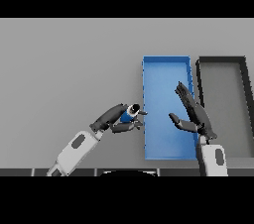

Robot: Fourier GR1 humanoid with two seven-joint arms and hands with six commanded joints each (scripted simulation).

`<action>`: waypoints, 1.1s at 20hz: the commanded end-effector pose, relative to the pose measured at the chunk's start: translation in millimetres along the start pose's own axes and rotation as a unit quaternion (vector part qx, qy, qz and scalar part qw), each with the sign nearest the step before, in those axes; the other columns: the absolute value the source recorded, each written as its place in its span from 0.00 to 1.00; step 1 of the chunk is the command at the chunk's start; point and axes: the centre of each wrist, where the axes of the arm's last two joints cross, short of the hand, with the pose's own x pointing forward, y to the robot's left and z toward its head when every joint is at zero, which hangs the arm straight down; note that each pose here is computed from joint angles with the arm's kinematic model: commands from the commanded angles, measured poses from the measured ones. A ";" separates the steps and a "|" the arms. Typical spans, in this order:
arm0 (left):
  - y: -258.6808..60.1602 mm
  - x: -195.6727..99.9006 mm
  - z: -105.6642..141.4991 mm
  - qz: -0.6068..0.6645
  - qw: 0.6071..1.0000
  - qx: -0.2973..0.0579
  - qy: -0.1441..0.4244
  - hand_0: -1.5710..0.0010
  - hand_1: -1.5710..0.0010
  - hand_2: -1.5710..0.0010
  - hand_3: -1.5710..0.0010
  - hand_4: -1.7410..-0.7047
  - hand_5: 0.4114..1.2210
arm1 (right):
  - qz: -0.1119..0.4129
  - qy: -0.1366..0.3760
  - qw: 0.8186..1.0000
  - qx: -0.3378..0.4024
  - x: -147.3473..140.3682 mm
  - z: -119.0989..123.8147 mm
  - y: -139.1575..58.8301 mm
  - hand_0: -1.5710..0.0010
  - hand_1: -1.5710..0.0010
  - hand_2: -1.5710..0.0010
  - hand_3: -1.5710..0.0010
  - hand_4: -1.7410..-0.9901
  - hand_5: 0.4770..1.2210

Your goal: Pick up the blue pipe and place it into the blue bin.

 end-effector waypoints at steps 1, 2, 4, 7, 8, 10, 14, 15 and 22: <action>-1.1 -0.1 -1.4 -0.003 1.000 0.002 0.004 0.00 0.00 0.00 0.05 0.00 1.00 | -0.010 -0.002 0.999 0.030 8.9 -3.5 -1.7 1.00 1.00 1.00 1.00 0.65 0.11; 3.3 1.1 1.0 -0.006 1.000 0.004 0.002 0.00 0.00 0.00 0.05 0.00 1.00 | -0.014 -0.008 0.998 0.063 22.3 -9.1 -3.4 1.00 1.00 1.00 1.00 0.61 0.08; 4.1 -0.7 -3.3 -0.006 1.000 0.002 0.005 0.00 0.00 0.00 0.05 0.00 1.00 | -0.005 -0.011 0.991 0.130 49.5 -21.1 1.0 1.00 1.00 1.00 1.00 0.57 0.03; 5.8 3.5 -1.4 -0.008 1.000 0.002 -0.005 0.00 0.00 0.00 0.05 0.00 1.00 | 0.007 -0.010 0.980 0.199 69.8 -33.5 11.3 1.00 1.00 1.00 1.00 0.58 0.03; 5.3 3.6 -0.8 -0.010 1.000 0.002 0.001 0.00 0.00 0.00 0.05 0.00 1.00 | 0.013 -0.008 0.976 0.219 74.5 -41.9 17.5 1.00 1.00 1.00 1.00 0.58 0.03; 5.3 2.1 -2.9 -0.013 1.000 0.003 0.006 0.00 0.00 0.00 0.06 0.00 1.00 | 0.033 -0.019 0.966 0.258 81.6 -53.7 27.3 1.00 1.00 1.00 1.00 0.57 0.05; 6.3 2.8 -1.5 -0.007 1.000 -0.004 -0.004 0.00 0.00 0.00 0.05 0.00 1.00 | 0.050 -0.020 0.949 0.311 86.9 -74.1 49.8 1.00 1.00 1.00 1.00 0.65 0.07; 6.0 3.7 -0.9 -0.002 1.000 -0.011 -0.014 0.00 0.00 0.00 0.04 0.00 1.00 | 0.056 -0.019 0.945 0.321 87.3 -77.5 54.0 1.00 1.00 1.00 1.00 0.67 0.07; 8.0 1.9 1.5 -0.019 1.000 -0.017 -0.002 0.00 0.00 0.00 0.02 0.00 1.00 | 0.059 -0.023 0.926 0.371 93.3 -112.8 85.5 1.00 1.00 1.00 1.00 0.70 0.04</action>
